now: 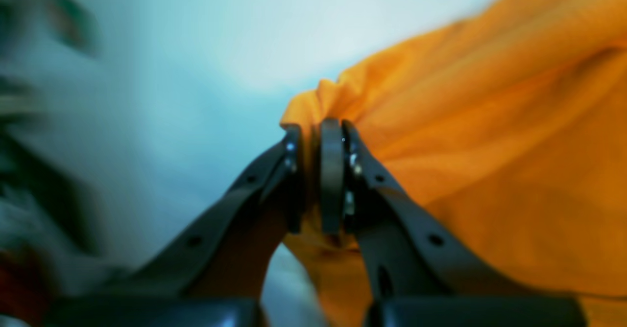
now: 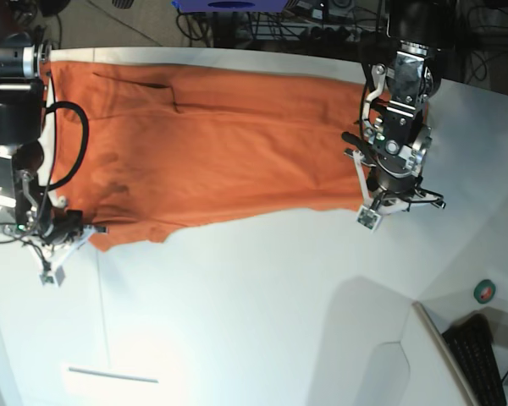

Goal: Layout the t-shirt on the table in an organized manner, then fold the t-shirt properly
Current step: 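Grasp the hem with the right gripper and move the left gripper inward, then grasp the shirt fabric with the left gripper and pull it outward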

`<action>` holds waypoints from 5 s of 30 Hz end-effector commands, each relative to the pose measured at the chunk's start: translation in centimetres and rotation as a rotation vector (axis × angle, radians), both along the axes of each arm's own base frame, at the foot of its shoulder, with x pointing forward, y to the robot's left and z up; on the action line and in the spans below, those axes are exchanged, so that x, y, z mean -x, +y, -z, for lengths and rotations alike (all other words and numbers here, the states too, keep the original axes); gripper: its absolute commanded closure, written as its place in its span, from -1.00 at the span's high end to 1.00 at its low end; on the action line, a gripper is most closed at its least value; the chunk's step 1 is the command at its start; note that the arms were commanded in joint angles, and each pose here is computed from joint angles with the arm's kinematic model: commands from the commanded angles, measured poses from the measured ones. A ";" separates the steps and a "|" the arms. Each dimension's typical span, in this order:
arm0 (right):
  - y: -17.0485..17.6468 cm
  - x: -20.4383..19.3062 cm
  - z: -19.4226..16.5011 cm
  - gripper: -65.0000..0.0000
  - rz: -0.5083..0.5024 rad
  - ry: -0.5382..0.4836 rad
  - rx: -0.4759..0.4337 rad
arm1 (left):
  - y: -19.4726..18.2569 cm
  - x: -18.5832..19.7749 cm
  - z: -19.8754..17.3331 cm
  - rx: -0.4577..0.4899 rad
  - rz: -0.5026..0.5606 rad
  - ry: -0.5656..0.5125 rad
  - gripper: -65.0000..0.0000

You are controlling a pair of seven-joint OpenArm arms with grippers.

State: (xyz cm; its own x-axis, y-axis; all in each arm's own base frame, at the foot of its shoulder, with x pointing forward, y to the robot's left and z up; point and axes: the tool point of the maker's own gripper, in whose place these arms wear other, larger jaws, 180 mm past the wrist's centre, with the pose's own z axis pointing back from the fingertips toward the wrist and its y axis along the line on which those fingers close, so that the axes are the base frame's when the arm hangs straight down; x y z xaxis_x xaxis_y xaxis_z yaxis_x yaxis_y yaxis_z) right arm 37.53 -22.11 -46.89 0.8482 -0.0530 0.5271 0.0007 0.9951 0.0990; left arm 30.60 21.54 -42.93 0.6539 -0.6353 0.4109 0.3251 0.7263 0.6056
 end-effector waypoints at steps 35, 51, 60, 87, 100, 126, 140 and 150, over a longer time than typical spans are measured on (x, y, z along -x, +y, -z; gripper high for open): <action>-0.7 -1.8 -1.9 -1.00 0.008 -0.062 0.008 | -2.1 4.4 -4.7 -0.026 0.088 -0.093 0.45; -0.7 -1.7 -1.7 -1.00 0.006 -0.056 0.008 | 3.4 -2.8 0.2 0.331 -0.165 0.141 -1.00; -0.7 -1.5 -1.6 -1.00 0.010 -0.053 0.007 | -0.6 -1.4 2.9 0.288 -0.041 0.249 -1.00; -0.8 -1.3 -1.5 -1.00 0.011 -0.050 0.008 | -5.8 5.6 -0.8 0.395 0.037 0.155 -1.00; -0.7 -1.0 -1.2 -1.00 0.007 -0.041 0.009 | -3.7 5.7 1.6 0.373 -0.032 0.211 -1.00; -1.0 -0.7 -1.0 -1.00 0.012 -0.036 0.011 | -1.8 5.4 -2.9 0.390 -0.086 0.069 -1.00; -0.7 -0.7 -0.9 -1.00 0.006 -0.035 0.011 | -4.5 8.0 3.8 0.424 0.004 0.315 -1.00; -0.8 -0.6 -0.9 -1.00 0.010 -0.034 0.010 | -5.3 7.5 3.5 0.430 -0.004 0.292 -1.00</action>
State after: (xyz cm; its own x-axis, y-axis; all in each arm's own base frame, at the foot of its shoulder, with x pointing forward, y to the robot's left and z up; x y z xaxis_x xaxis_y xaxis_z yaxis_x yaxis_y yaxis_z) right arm 36.43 -22.30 -47.72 0.8601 -0.0549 0.5072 0.0074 0.9954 0.0953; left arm 21.89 16.13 -47.48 0.8013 -0.4488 0.3956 0.4396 0.8902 0.1193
